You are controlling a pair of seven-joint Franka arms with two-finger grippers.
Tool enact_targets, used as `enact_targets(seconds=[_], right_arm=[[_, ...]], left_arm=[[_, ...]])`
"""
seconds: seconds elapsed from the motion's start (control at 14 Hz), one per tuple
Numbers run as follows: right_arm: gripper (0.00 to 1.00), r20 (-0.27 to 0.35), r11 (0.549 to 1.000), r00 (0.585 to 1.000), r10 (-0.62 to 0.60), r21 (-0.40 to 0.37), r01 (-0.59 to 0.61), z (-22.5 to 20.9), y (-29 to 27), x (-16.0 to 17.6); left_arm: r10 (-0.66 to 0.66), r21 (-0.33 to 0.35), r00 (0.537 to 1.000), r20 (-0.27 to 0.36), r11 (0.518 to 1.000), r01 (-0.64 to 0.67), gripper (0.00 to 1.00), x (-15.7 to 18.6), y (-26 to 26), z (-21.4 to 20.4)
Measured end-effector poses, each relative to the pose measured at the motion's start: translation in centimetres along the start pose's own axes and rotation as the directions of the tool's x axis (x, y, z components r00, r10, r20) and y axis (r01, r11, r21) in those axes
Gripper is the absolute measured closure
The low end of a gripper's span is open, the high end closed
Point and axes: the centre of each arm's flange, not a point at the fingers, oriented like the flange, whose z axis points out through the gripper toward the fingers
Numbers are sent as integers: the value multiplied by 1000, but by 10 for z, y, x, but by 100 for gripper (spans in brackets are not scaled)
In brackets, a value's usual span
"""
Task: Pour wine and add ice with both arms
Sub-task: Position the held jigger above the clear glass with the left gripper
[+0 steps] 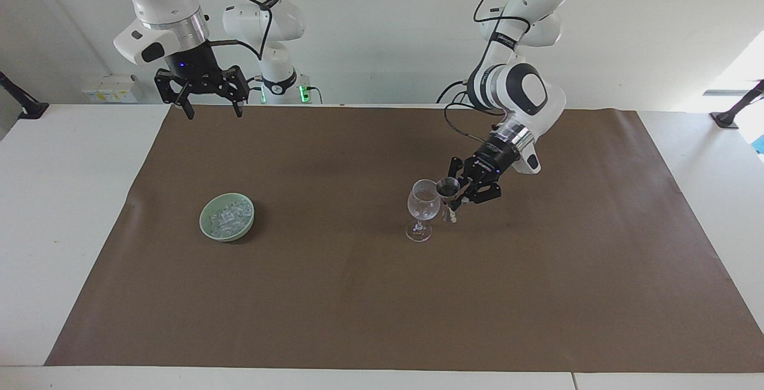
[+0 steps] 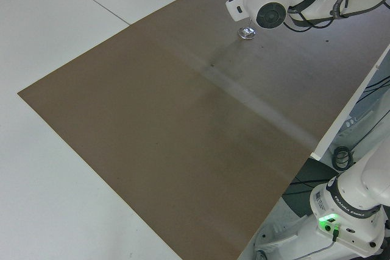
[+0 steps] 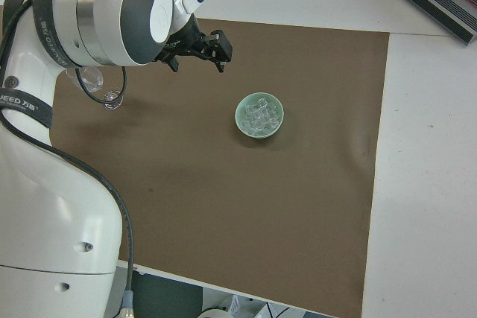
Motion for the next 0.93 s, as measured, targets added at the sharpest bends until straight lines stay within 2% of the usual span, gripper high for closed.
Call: enact_targets(seconds=[0.93], right_arm=[[0,0,1000,1000,0,0,0,0,0,0]], left_arm=[[199,14,980,5,980,-199,79,-2,5,-1]])
